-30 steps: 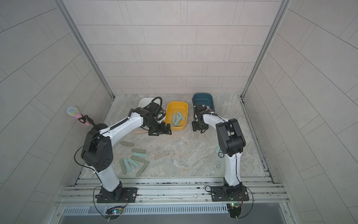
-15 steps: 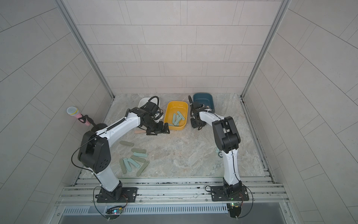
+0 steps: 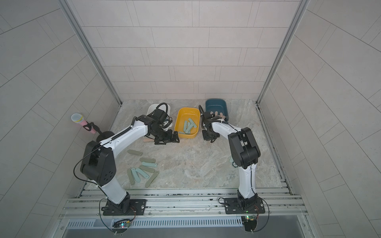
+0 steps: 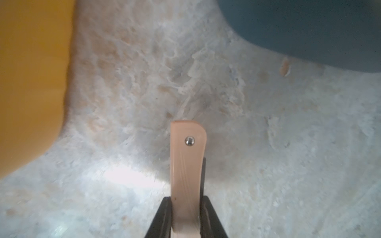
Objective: Place the fruit knives into the storage box by color
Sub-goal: Pick up the fruit knife from the center of the board, then place the fruit knife in the storage box.
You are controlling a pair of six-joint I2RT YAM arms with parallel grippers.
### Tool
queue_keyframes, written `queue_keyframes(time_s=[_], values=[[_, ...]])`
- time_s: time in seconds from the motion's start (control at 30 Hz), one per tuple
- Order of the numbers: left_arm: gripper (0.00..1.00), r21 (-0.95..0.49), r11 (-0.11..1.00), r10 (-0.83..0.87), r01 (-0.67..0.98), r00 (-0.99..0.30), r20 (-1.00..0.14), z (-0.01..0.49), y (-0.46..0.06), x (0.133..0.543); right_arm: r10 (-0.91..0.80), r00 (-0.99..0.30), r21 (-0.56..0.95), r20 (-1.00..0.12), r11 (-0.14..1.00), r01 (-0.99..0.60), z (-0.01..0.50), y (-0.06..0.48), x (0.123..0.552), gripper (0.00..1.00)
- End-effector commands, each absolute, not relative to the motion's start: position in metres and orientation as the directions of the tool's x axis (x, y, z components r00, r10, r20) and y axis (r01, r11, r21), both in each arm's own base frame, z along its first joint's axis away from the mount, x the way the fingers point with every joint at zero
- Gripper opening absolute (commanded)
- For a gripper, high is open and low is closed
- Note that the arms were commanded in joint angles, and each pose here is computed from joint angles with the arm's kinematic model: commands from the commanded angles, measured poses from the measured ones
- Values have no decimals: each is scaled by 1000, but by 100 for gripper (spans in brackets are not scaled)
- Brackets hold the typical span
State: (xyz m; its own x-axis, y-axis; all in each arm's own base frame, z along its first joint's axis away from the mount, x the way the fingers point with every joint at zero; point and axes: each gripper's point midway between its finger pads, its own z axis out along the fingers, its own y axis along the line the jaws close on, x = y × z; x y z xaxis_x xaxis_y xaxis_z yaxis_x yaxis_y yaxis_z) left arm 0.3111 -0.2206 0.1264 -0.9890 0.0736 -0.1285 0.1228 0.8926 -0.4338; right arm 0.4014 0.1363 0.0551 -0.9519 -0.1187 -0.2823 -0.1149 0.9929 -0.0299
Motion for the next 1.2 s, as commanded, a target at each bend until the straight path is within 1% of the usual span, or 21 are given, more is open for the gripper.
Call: queue_keyframes(time_s=[0.0, 0.13, 0.3, 0.4, 0.5, 0.63, 0.73, 0.87, 0.97, 1.03, 1.17], values=[[100, -441, 888, 72, 131, -986, -148, 137, -219, 305, -99, -921, -19, -376, 995, -99, 105, 137, 400, 20], [100, -452, 879, 86, 151, -983, -160, 139, -230, 306, -55, -879, -18, -473, 998, -52, 143, 127, 423, 20], [100, -470, 861, 132, 193, -978, -161, 141, -252, 308, -5, -868, -7, -497, 1000, -2, 155, 104, 472, 20], [100, -488, 848, 148, 209, -976, -160, 141, -264, 312, 25, -861, -6, -507, 999, 32, 150, 91, 504, 20], [100, -493, 842, 162, 220, -974, -158, 141, -272, 316, 35, -878, -1, -477, 999, 40, 131, 84, 529, 22], [100, -487, 843, 175, 229, -972, -155, 139, -277, 321, 39, -888, 9, -458, 999, 39, 116, 86, 546, 27], [100, -474, 846, 192, 244, -969, -156, 134, -282, 320, 39, -884, 13, -467, 999, 38, 119, 86, 550, 31], [100, -461, 846, 215, 269, -962, -166, 133, -288, 316, 39, -874, 10, -485, 999, 39, 140, 83, 545, 40], [100, -450, 845, 236, 290, -956, -174, 136, -290, 312, 53, -867, 9, -496, 998, 55, 163, 79, 524, 43], [100, -438, 848, 240, 300, -953, -187, 139, -288, 308, 75, -871, -3, -485, 996, 87, 172, 73, 496, 43], [100, -421, 842, 276, 337, -940, -200, 140, -293, 288, 173, -872, -16, -459, 979, 203, 170, 51, 417, 43]])
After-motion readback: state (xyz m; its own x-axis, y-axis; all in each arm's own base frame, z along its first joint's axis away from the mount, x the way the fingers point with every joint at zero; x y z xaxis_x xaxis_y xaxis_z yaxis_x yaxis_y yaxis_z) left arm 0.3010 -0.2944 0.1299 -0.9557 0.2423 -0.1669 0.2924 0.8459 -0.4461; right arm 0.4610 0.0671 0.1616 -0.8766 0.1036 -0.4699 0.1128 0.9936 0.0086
